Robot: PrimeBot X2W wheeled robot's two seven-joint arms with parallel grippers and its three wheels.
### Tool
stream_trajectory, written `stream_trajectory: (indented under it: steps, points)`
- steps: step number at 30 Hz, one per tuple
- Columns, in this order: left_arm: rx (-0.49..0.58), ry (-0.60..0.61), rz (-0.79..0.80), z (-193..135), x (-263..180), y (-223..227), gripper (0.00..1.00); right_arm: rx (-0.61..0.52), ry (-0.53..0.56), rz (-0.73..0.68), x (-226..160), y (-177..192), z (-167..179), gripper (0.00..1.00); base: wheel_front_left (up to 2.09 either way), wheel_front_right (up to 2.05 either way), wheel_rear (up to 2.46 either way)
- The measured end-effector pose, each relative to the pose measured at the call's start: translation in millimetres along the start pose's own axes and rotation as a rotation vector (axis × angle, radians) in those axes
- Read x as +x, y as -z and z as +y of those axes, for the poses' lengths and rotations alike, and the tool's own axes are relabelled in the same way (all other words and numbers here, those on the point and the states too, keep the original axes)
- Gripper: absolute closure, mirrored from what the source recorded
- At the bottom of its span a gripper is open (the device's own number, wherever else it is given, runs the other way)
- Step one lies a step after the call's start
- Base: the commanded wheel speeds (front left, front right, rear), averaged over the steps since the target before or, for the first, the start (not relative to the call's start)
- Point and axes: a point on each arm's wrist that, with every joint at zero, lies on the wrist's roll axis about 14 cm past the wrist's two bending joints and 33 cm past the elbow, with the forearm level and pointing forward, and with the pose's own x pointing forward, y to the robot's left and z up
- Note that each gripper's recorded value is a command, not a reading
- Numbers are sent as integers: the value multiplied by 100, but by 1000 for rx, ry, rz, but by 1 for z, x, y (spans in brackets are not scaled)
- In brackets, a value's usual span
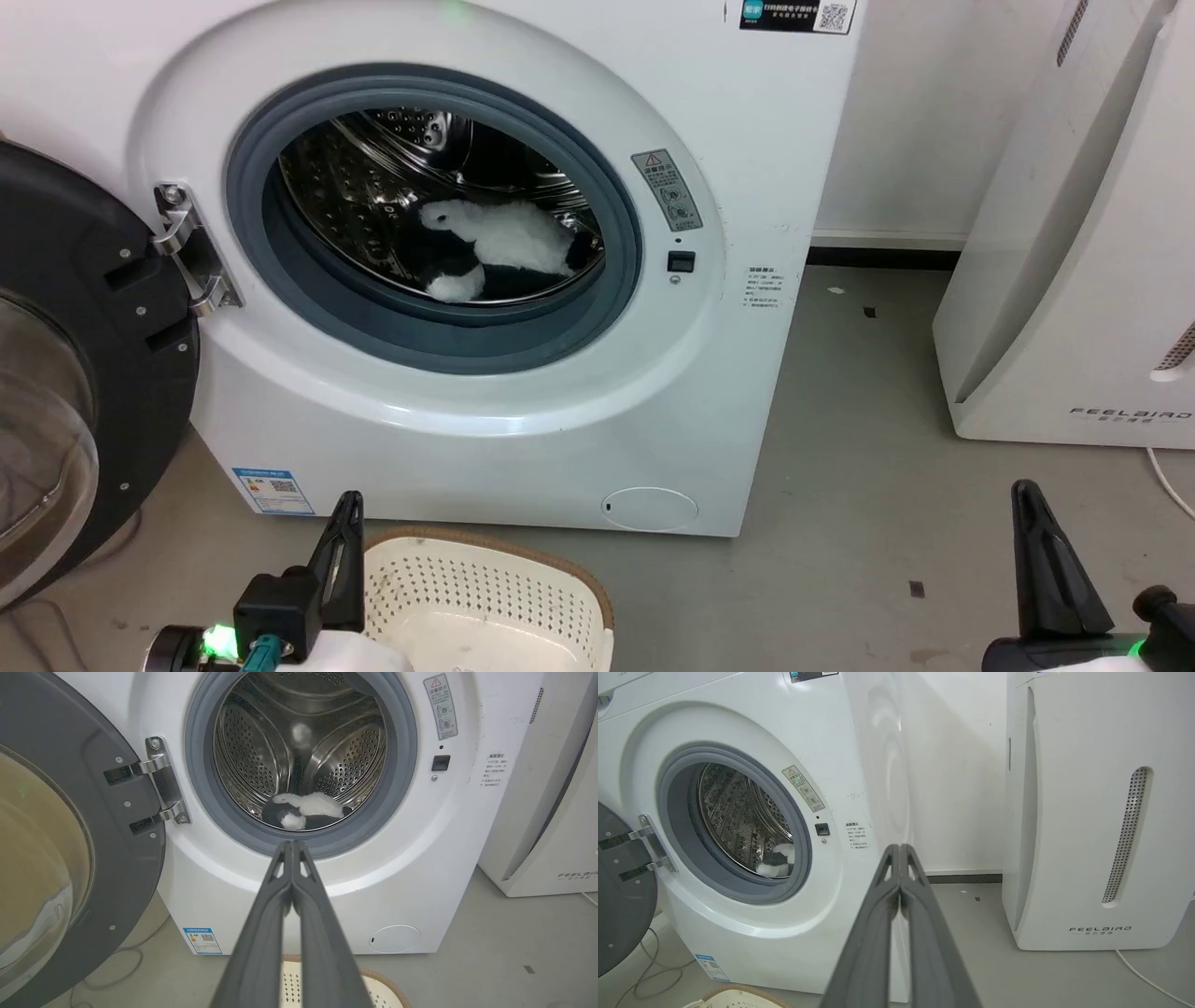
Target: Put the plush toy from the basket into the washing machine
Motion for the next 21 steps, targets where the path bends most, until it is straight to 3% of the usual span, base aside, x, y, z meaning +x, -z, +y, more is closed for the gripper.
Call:
stream_trajectory:
  steps: [21]
  points:
    - [-4, 11, 21, -5, 4, -1, 100, -36, -10, 50, 2, 8, 2, 100, 0, 0, 0]
